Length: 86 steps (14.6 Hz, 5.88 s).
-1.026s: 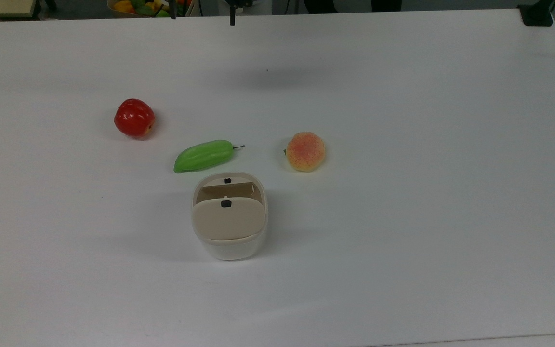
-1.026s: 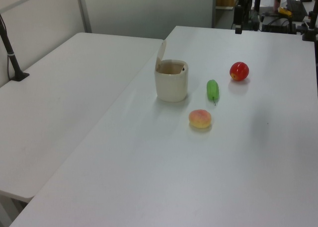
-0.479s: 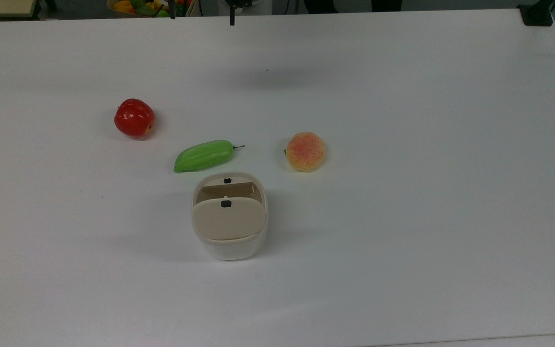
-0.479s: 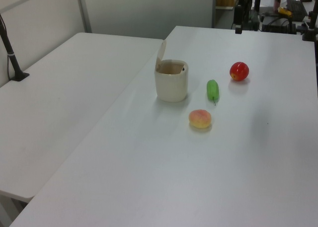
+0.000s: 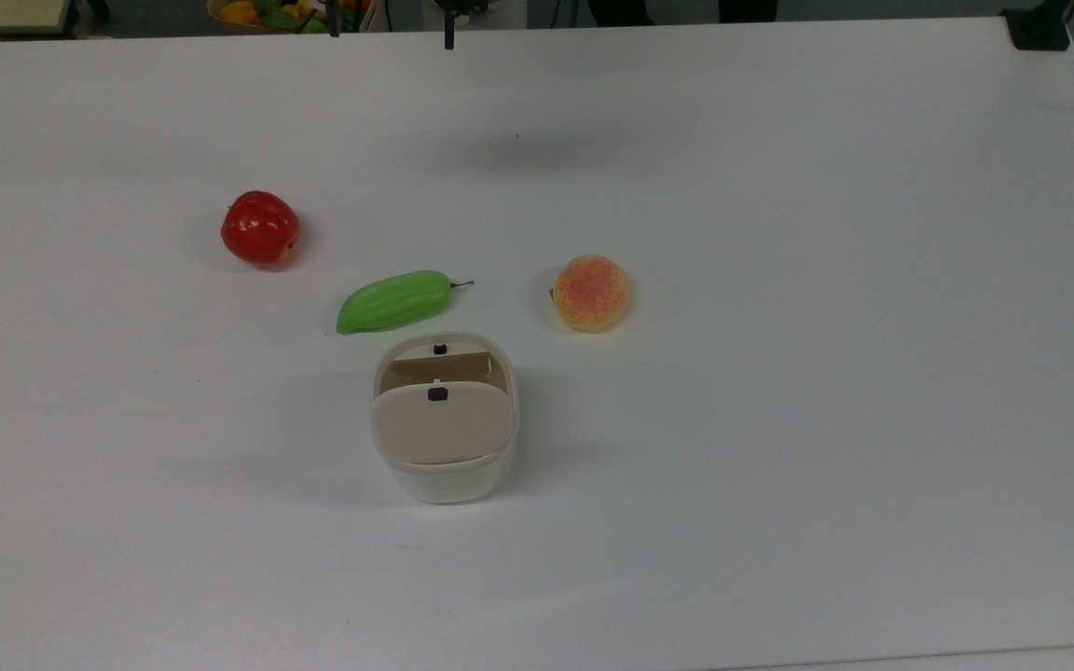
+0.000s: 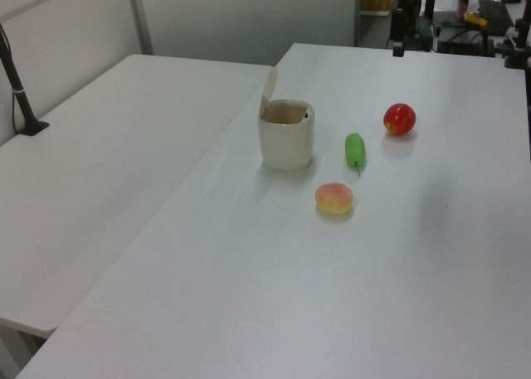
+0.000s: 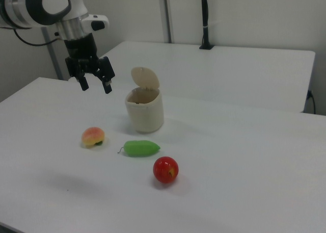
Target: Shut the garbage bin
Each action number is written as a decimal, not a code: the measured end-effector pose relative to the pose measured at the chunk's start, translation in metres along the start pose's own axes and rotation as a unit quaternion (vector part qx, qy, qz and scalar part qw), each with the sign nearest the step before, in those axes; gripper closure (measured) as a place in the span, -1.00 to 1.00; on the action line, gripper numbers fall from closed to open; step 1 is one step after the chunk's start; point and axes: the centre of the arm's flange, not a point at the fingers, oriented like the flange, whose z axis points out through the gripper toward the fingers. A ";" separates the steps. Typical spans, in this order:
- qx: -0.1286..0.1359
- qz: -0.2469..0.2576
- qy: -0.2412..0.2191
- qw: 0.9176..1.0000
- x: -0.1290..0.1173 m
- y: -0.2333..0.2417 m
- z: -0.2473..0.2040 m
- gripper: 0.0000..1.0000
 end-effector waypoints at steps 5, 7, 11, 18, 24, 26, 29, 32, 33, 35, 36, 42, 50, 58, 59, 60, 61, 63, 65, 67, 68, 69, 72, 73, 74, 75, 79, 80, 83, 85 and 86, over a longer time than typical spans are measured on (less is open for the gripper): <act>0.000 -0.001 0.000 1.000 0.000 0.000 0.000 -0.58; 0.000 -0.007 -0.001 1.000 0.000 0.000 0.001 0.00; 0.000 -0.012 -0.001 1.000 0.000 0.000 0.001 0.81; 0.001 -0.015 -0.003 1.000 0.005 -0.003 0.009 0.98; 0.008 -0.014 0.121 0.992 0.062 -0.014 0.030 0.98; 0.010 -0.007 0.169 0.986 0.080 -0.017 0.038 0.98; 0.015 0.000 0.237 0.971 0.104 -0.022 0.048 0.98; 0.021 0.011 0.291 0.956 0.124 -0.027 0.058 0.98; 0.024 0.015 0.307 0.951 0.129 -0.029 0.061 0.98; 0.029 0.019 0.347 0.937 0.139 -0.032 0.065 0.98; 0.033 0.023 0.367 0.930 0.143 -0.034 0.067 0.98; 0.045 0.028 0.438 0.898 0.156 -0.040 0.080 0.98; 0.045 0.025 0.440 0.897 0.166 -0.045 0.108 0.98; 0.027 0.027 0.291 0.956 0.157 -0.043 0.128 0.98; 0.024 0.026 0.269 0.962 0.154 -0.042 0.133 0.98; 0.021 0.025 0.250 0.968 0.152 -0.042 0.137 0.98; 0.019 0.023 0.234 0.972 0.150 -0.043 0.141 0.98; 0.018 0.020 0.219 0.975 0.148 -0.045 0.147 0.98; 0.017 0.019 0.214 0.977 0.147 -0.047 0.151 0.98; 0.017 0.018 0.209 0.977 0.147 -0.048 0.156 0.98; 0.017 0.018 0.207 0.978 0.147 -0.048 0.159 0.98; 0.016 0.018 0.205 0.978 0.147 -0.048 0.162 0.98; 0.016 0.018 0.204 0.979 0.147 -0.048 0.164 0.98; 0.016 0.018 0.204 0.979 0.147 -0.048 0.164 0.98; 0.016 0.018 0.204 0.979 0.147 -0.048 0.164 0.98; 0.016 0.018 0.204 0.979 0.147 -0.048 0.164 0.98; 0.017 0.018 0.206 0.978 0.148 -0.048 0.161 0.98; 0.017 0.018 0.208 0.978 0.148 -0.048 0.159 0.98; 0.013 0.021 0.174 0.984 0.137 -0.044 0.136 0.98; 0.010 0.024 0.135 0.991 0.120 -0.038 0.108 0.98; 0.009 0.023 0.117 0.993 0.110 -0.035 0.095 0.98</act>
